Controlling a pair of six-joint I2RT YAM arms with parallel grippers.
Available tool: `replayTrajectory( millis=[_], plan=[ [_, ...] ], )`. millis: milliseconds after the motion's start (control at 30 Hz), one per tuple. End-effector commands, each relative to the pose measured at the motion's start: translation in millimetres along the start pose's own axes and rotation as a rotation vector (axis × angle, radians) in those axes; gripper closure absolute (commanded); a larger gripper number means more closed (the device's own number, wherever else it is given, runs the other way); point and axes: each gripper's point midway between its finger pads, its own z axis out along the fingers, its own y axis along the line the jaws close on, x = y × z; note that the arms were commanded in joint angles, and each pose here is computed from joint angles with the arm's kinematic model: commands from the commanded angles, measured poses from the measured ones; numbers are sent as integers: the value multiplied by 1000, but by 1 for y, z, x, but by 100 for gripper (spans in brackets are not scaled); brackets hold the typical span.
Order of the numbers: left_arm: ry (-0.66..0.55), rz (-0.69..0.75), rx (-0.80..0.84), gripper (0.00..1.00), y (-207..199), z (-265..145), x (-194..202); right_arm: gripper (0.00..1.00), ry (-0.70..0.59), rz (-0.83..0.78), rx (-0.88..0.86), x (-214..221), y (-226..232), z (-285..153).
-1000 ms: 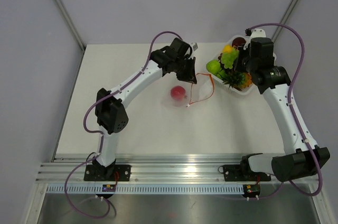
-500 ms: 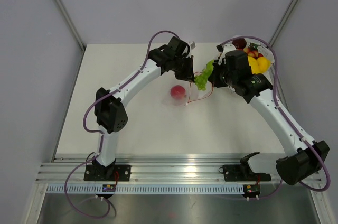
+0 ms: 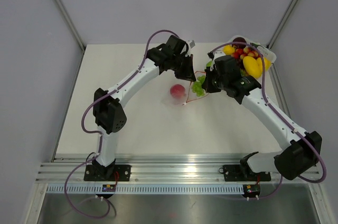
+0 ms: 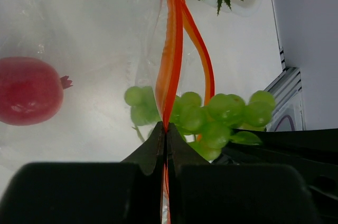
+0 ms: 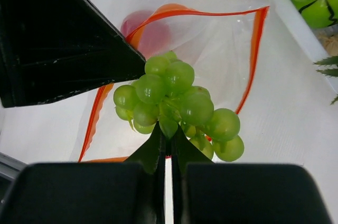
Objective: Place the food in the zip-top bag and seal the zipper
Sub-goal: Place the fake fruit in the zipper food storage bag.
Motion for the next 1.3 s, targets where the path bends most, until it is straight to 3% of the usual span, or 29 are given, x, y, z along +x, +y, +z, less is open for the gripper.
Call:
replayTrajectory(
  millis=[0, 300, 400, 467, 500, 767, 867, 1067, 1267],
  plan=[
    [-102, 46, 120, 100, -40, -43, -24, 100, -40, -11, -55, -13, 23, 8],
    [-135, 69, 166, 100, -56, -64, -26, 100, 88, -62, -56, 13, 40, 43],
    [-142, 72, 149, 100, -51, -67, -26, 61, 98, -63, -53, 13, 40, 43],
    [-133, 64, 140, 100, -45, -65, -24, 41, 67, -56, -65, 6, 43, 37],
    [-132, 61, 140, 100, -44, -64, -24, 37, 45, -54, -32, 2, 38, 35],
    [-129, 62, 134, 100, -39, -63, -22, 35, -152, -28, 52, -36, 22, -12],
    [-128, 61, 133, 100, -39, -62, -21, 29, -187, 3, 143, -36, 3, -17],
    [-118, 57, 130, 100, -36, -61, -17, 12, -85, 20, 258, -6, -20, 4],
    [-127, 57, 127, 100, -36, -66, -17, 9, -67, 44, 267, 9, -31, 8]
  ],
)
